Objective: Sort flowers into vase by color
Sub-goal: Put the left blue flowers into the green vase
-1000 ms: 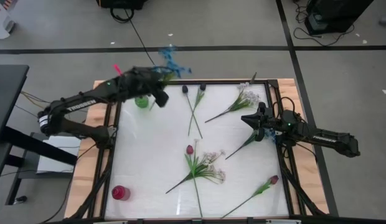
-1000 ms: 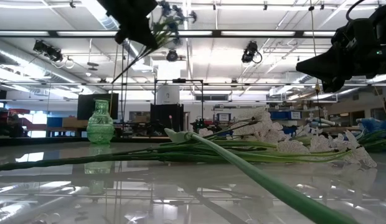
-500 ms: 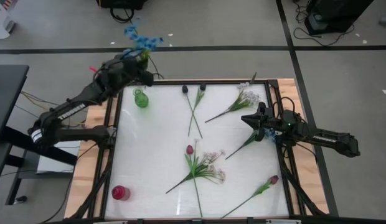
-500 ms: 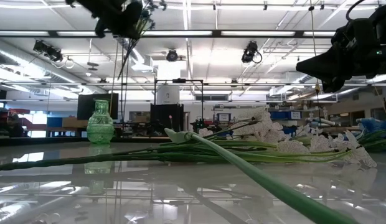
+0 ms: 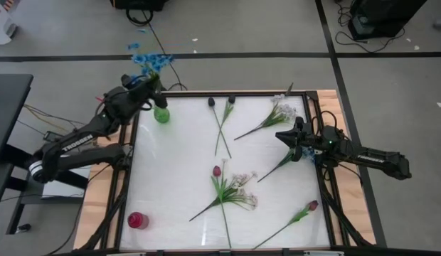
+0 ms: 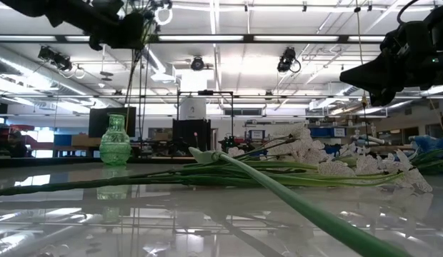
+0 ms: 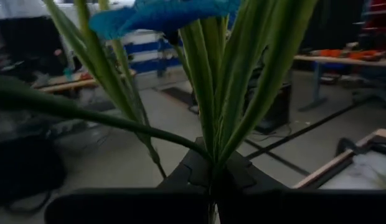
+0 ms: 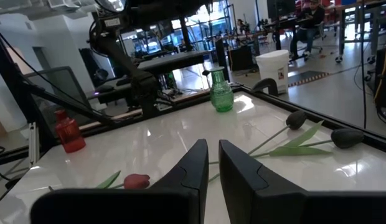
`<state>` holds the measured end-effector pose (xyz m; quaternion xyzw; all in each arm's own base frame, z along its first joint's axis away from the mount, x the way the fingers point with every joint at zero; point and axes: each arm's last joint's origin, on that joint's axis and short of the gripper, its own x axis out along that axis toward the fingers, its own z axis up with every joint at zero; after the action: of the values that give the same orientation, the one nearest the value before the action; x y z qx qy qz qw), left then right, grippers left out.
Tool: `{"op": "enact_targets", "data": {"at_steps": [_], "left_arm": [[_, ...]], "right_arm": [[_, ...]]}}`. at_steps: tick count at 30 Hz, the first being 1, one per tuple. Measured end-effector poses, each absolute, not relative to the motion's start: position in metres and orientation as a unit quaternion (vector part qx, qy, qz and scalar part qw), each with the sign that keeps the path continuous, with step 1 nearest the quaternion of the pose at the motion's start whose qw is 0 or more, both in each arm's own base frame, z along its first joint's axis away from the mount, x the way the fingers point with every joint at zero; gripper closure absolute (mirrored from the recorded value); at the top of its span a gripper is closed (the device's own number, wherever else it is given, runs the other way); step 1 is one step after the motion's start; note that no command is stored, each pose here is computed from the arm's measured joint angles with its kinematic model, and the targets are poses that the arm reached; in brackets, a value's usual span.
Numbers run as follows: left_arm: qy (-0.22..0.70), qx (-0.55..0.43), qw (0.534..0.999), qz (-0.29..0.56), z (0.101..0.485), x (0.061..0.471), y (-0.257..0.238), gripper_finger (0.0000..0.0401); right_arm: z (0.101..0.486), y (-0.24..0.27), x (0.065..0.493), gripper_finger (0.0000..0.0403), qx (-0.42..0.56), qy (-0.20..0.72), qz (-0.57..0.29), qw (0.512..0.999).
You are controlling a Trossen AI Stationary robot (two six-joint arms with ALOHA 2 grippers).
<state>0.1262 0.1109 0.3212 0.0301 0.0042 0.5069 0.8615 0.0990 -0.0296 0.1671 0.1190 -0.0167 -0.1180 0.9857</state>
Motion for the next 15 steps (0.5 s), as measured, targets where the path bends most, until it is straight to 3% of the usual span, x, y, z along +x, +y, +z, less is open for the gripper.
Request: {"op": "enact_targets", "data": {"at_steps": [10, 15], "left_arm": [[0.006, 0.006, 0.839, 0.544, 0.319, 0.112, 0.111, 0.0392], [-0.017, -0.003, 0.84, 0.542, 0.291, 0.113, 0.112, 0.0392]], "right_arm": [[0.167, -0.03, 0.099, 0.0353, 0.119, -0.016, -0.118, 0.986], [0.167, -0.03, 0.099, 0.0353, 0.119, -0.017, -0.118, 0.986]]}}
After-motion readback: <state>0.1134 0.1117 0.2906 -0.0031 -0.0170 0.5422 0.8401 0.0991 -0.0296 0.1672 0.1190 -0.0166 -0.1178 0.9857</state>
